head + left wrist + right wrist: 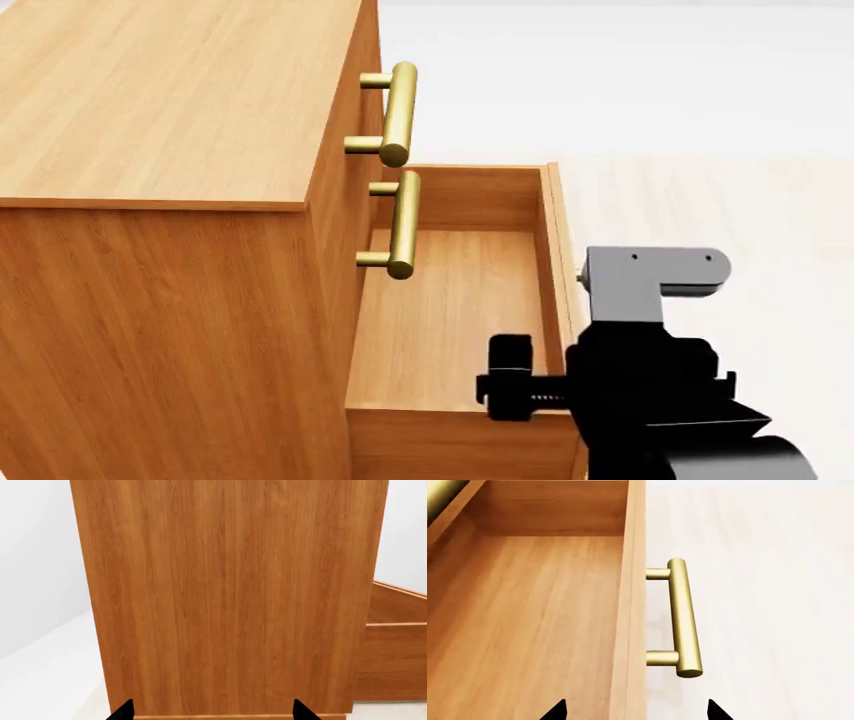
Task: Put the bowl in the bottom drawer of the cabinet and close it.
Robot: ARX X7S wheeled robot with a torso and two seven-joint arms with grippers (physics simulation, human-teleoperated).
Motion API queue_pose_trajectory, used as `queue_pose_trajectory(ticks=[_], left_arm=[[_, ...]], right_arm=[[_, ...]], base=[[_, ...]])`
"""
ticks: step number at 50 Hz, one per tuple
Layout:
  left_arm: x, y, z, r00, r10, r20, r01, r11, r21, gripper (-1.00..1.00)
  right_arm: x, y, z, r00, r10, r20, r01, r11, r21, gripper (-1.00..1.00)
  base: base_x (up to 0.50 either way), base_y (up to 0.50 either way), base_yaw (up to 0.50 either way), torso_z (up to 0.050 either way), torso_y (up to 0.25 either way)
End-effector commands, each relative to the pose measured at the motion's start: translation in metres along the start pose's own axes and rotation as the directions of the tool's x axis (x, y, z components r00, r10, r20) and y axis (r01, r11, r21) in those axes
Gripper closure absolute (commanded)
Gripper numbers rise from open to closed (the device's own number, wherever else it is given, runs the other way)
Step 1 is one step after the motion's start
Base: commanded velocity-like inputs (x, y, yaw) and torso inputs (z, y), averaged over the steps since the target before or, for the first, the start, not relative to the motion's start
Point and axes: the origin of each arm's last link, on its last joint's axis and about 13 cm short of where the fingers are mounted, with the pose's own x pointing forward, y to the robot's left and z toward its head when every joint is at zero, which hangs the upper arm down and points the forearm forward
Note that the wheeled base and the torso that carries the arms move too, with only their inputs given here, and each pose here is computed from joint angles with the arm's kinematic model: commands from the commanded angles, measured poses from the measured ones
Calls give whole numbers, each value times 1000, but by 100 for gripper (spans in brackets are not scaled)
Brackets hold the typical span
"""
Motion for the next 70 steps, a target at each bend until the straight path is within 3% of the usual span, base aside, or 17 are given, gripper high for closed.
queue_pose_trajectory(ticks=[1, 49, 70], left_arm=[[0, 0, -1, 1000, 0, 0, 0, 1000, 0, -100], [0, 0, 1, 1000, 1, 0, -1, 1000, 4, -100], [-1, 0, 2, 1000, 3, 0, -3, 1000, 3, -100]], right_arm=[[7, -4, -2, 999, -13, -41, 14, 1000, 18, -100], [16, -34, -17, 985, -168, -38, 170, 984, 48, -100], [21, -43, -23, 965, -259, -42, 259, 966, 6, -100]], base=[[0, 0, 0, 0, 0], [0, 0, 0, 0, 0], [2, 0, 0, -1, 0]])
